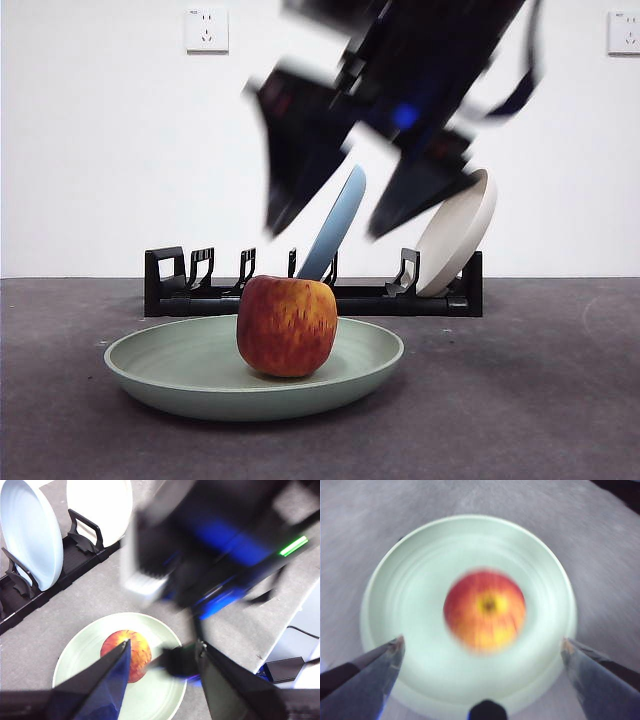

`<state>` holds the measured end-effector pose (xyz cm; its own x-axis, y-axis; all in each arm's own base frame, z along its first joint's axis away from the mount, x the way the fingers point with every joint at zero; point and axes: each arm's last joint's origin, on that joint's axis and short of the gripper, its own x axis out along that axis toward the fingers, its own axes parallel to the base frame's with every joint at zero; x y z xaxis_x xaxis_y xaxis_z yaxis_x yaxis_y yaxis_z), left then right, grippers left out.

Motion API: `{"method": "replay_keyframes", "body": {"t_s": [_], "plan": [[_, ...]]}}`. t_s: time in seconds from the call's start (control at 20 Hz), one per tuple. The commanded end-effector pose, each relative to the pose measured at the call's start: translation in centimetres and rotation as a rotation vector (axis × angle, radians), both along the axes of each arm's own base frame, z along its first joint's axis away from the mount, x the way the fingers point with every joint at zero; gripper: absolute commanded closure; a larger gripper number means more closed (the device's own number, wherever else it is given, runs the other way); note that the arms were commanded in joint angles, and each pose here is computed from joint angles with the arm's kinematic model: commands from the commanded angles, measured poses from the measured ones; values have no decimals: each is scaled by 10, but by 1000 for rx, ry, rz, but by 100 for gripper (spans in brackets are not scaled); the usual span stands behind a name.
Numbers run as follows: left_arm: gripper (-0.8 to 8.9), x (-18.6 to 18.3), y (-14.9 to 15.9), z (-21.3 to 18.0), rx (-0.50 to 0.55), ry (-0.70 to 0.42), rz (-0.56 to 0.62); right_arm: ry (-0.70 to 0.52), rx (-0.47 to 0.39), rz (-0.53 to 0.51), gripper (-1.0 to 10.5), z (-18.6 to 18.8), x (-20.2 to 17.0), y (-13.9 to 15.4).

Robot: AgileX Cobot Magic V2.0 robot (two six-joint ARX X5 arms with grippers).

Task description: Take the green plate from the plate rack,put the plate on the table,take the apple from the table,put the apple in the plate

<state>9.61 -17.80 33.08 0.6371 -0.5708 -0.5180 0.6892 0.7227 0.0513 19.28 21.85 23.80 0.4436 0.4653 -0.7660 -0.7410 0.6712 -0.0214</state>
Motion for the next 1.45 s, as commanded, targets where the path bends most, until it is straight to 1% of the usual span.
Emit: {"method": "replay_keyframes", "body": {"t_s": [0.05,0.15,0.3,0.4,0.5,0.55,0.6,0.65,0.7,0.75,0.8,1.45], "plan": [[593,0,0,-2,3,3,3,26,0,1,353,25,-22,-24],[593,0,0,-2,4,3,2,70,31,8,361,45,-43,-46],[593,-1,0,-3,13,9,1,114,87,45,472,66,-72,-76],[594,-1,2,-5,38,22,-2,140,113,36,484,74,-87,-92],[598,-3,4,-9,83,46,-3,152,116,21,491,78,-99,-106],[606,-4,6,-11,106,68,-16,156,114,18,575,79,-104,-111],[675,-5,7,-13,121,89,-32,158,112,19,709,80,-108,-115],[745,-6,7,-14,127,103,-44,158,112,18,816,81,-110,-118],[800,-6,7,-14,132,111,-51,157,112,18,901,81,-111,-119],[831,-6,8,-15,135,120,-60,155,114,19,973,82,-112,-120],[822,-7,8,-15,137,125,-64,153,117,19,957,82,-112,-120],[816,-7,8,-15,145,122,-56,148,120,14,945,82,-112,-121]]}}
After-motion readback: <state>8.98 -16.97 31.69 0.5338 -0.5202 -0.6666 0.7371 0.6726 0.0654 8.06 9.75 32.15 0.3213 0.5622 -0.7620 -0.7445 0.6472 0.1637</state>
